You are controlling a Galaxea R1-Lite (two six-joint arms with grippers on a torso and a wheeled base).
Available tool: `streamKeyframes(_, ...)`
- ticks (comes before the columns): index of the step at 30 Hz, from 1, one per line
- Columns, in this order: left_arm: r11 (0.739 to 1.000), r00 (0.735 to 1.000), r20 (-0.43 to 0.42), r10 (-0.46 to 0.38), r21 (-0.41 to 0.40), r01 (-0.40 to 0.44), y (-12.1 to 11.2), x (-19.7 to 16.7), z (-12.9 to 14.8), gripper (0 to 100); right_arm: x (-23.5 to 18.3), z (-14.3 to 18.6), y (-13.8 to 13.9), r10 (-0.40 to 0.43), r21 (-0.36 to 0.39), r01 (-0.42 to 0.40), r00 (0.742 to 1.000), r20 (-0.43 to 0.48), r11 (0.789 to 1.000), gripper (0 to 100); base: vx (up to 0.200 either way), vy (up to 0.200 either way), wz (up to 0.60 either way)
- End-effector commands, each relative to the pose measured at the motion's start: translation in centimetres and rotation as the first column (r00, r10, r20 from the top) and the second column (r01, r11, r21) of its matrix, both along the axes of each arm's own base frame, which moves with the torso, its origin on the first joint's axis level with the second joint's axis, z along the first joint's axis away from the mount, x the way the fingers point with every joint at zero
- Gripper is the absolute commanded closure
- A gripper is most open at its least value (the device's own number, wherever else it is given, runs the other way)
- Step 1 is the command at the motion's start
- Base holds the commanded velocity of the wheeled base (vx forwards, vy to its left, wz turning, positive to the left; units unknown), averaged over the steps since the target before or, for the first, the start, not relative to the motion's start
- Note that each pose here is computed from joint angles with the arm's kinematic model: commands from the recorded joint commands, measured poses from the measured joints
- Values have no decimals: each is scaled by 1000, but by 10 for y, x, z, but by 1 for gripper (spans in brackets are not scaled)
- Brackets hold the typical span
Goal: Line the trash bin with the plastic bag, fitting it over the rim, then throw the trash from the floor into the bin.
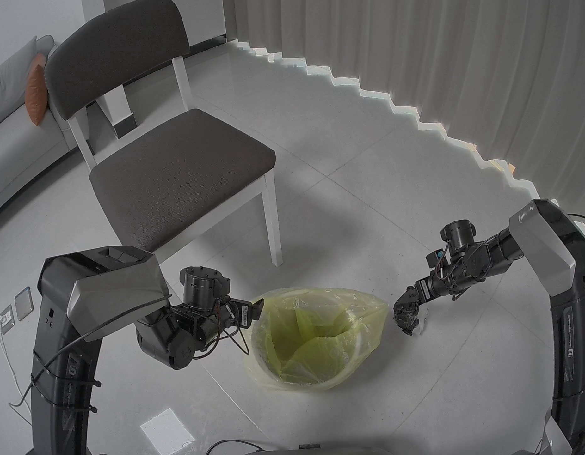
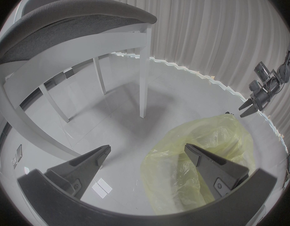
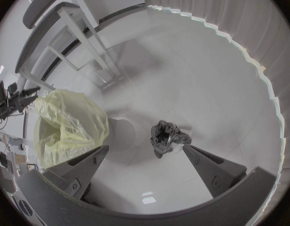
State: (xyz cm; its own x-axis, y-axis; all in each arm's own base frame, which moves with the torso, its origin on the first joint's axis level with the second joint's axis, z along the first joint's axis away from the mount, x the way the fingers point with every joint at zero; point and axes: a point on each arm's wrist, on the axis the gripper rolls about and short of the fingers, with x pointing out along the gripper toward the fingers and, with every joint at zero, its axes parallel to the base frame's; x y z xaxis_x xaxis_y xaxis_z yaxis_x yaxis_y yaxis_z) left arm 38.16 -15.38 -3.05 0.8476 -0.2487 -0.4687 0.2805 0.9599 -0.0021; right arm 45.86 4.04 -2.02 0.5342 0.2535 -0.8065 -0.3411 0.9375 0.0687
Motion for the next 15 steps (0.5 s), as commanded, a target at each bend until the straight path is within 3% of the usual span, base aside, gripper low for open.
streamKeyframes(1, 1000, 1000, 5, 0, -1, 0, -1, 0, -1, 0, -7, -10, 6, 27, -10, -27, 999, -31, 1000, 0, 0, 0, 0)
streamKeyframes(8, 1000, 1000, 4, 2, -1, -2, 1, -3, -10, 0, -27, -11, 57, 137, -5, -137, 990, -41, 990, 0, 0, 0, 0)
streamKeyframes(15, 1000, 1000, 12, 8, 1, -8, 6, -7, -15, 0, -29, -20, 85, 195, -18, -196, 980, -47, 981, 0, 0, 0, 0)
